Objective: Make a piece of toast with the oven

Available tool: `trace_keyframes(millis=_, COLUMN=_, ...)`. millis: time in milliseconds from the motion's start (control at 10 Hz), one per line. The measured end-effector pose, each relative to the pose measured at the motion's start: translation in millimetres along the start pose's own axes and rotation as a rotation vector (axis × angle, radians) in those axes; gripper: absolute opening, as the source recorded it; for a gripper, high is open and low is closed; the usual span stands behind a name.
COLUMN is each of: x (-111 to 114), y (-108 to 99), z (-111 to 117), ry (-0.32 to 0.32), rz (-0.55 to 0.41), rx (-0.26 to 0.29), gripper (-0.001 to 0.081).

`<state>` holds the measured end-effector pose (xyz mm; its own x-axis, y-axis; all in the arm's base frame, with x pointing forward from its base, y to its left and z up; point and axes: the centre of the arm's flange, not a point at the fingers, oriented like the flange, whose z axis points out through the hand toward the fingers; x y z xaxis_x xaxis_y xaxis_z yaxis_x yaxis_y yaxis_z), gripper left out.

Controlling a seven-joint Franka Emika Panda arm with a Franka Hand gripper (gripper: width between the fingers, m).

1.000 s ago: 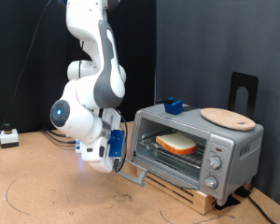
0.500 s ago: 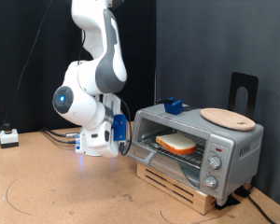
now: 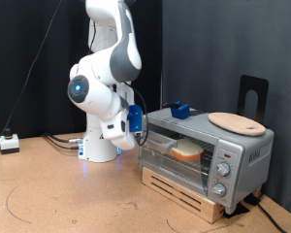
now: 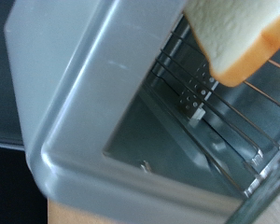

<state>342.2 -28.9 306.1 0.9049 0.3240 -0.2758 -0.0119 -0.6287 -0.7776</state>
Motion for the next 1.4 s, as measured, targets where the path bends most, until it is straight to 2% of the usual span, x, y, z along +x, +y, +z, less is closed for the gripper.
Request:
trace_keyframes(millis=200, x=-1, y=-18, z=19, ry=-0.027, rz=-0.014, rx=-0.016, gripper=0.0810)
trace_keyframes(millis=400, x=-4, y=-37, z=37, ry=-0.038, rz=-0.017, rx=0.011, gripper=0.0810)
trace_keyframes(millis=500, x=-7, y=-45, z=41, ry=-0.032, rz=-0.013, rx=0.021, gripper=0.0810)
trace_keyframes(millis=700, x=-13, y=-52, z=32, ry=0.004, rz=0.005, rx=0.013, gripper=0.0810)
trace_keyframes(millis=900, x=-21, y=-37, z=10, ry=0.079, rz=0.059, rx=0.000, gripper=0.0810)
trace_keyframes(millis=1000, x=-23, y=-25, z=-2, ry=0.132, rz=0.100, rx=-0.030, gripper=0.0810)
trace_keyframes(millis=1100, x=-26, y=-12, z=-10, ry=0.157, rz=0.148, rx=-0.058, gripper=0.0810)
trace_keyframes(millis=1200, x=-30, y=0, z=-17, ry=0.164, rz=0.189, rx=-0.076, gripper=0.0810)
trace_keyframes(millis=1300, x=-29, y=9, z=-22, ry=0.159, rz=0.215, rx=-0.066, gripper=0.0810)
trace_keyframes(millis=1400, x=-29, y=9, z=-21, ry=0.158, rz=0.210, rx=-0.067, gripper=0.0810)
